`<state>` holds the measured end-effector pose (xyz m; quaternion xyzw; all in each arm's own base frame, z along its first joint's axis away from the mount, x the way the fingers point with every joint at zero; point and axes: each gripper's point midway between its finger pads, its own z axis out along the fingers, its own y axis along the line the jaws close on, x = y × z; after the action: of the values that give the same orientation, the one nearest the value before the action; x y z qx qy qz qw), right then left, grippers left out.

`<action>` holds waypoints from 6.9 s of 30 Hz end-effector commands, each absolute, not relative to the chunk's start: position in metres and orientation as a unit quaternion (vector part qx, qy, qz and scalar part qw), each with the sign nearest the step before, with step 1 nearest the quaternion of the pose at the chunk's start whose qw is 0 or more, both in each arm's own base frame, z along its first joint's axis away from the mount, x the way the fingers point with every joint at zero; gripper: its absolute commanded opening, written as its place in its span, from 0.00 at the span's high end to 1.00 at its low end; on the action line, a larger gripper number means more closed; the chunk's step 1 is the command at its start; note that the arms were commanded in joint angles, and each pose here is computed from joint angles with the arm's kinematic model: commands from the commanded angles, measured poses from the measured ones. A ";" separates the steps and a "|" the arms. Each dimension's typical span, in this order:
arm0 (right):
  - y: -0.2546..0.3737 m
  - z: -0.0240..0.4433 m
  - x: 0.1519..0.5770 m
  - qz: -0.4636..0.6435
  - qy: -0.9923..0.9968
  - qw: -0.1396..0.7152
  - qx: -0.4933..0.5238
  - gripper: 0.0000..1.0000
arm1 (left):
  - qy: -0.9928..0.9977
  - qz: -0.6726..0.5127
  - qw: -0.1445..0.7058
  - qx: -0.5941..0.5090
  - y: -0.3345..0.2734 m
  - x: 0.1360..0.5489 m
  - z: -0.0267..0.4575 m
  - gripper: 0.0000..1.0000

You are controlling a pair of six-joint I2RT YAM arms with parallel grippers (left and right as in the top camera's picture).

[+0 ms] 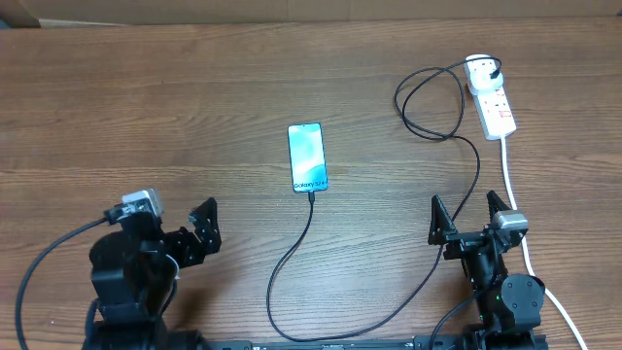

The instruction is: Plug charger to phone and switch on socket

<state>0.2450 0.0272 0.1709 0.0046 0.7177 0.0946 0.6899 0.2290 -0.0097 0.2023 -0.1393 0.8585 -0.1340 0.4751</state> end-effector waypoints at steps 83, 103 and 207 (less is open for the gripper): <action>0.026 0.170 0.245 0.091 0.715 0.693 0.005 0.00 | 0.733 -0.023 0.678 -0.040 0.005 0.246 0.155 0.00; 0.026 0.170 0.245 0.091 0.715 0.693 0.005 0.00 | 0.735 0.014 0.678 -0.012 0.008 0.246 0.155 0.00; 0.010 0.170 0.246 0.031 0.715 0.698 -0.005 0.00 | 0.733 0.006 0.680 -0.026 0.009 0.246 0.156 0.01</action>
<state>0.2463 0.0096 0.1706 -0.0027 0.7181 0.0341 0.6951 0.2462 0.0098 0.1549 -0.0246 0.7363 0.0084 0.6761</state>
